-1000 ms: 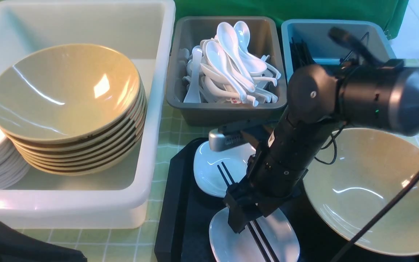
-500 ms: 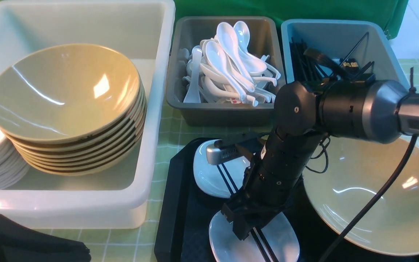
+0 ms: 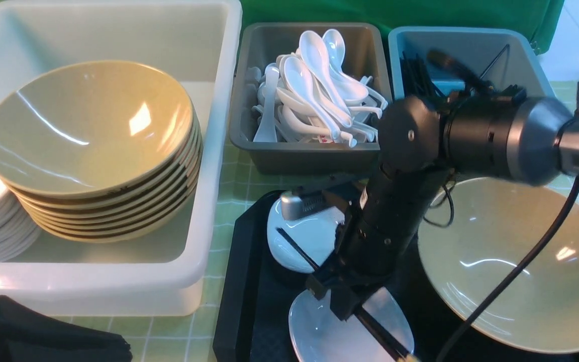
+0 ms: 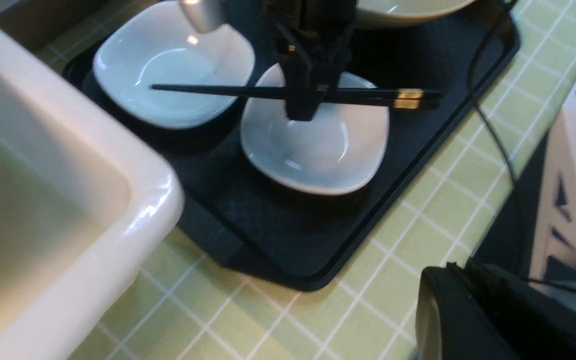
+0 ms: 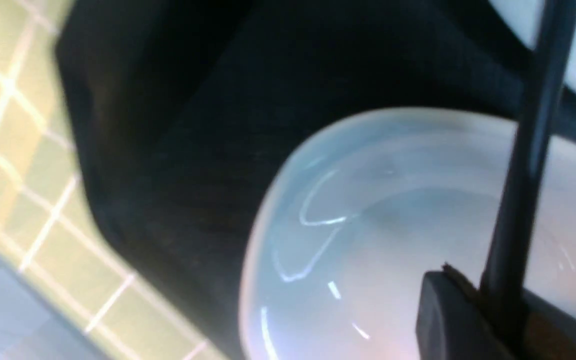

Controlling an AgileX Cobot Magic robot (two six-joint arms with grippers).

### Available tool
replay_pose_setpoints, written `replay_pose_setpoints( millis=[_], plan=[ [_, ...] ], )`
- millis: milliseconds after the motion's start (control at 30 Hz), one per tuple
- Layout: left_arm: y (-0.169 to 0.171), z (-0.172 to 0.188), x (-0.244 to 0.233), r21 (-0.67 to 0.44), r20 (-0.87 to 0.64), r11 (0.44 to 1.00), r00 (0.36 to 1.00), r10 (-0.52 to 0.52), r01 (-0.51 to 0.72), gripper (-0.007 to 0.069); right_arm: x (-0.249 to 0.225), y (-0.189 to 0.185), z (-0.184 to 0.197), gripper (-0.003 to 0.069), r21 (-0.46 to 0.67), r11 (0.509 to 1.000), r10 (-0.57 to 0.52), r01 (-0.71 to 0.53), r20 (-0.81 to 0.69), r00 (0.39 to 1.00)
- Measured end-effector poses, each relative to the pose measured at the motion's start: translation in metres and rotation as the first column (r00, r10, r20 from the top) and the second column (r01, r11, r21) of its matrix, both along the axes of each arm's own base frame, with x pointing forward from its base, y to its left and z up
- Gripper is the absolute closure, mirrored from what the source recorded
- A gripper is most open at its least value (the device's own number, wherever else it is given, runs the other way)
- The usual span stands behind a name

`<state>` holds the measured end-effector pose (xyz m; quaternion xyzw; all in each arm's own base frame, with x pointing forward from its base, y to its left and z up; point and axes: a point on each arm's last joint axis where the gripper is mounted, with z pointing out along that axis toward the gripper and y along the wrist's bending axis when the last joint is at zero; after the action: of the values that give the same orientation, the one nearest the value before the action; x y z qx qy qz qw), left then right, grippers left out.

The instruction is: On green table put chopsticks spoon bowls plates into blue grey white boxes.

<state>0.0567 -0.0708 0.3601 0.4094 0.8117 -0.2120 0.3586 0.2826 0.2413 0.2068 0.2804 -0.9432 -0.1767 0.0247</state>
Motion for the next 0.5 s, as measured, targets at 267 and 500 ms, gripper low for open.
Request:
replay_pose_setpoints(
  millis=[267,500],
  plan=[
    [-0.004,0.006,0.003,-0.075,0.032,0.997,0.999,0.015,-0.012,0.0626,0.015,-0.003,0.035,0.0601,0.029,0.999,0.019,-0.019,0.002,1.000],
    [-0.005,0.011,0.007,-0.121,0.079,0.992,0.996,0.041,-0.032,0.0626,0.043,-0.034,0.057,0.0601,0.171,0.980,-0.090,0.097,-0.050,0.995]
  ],
)
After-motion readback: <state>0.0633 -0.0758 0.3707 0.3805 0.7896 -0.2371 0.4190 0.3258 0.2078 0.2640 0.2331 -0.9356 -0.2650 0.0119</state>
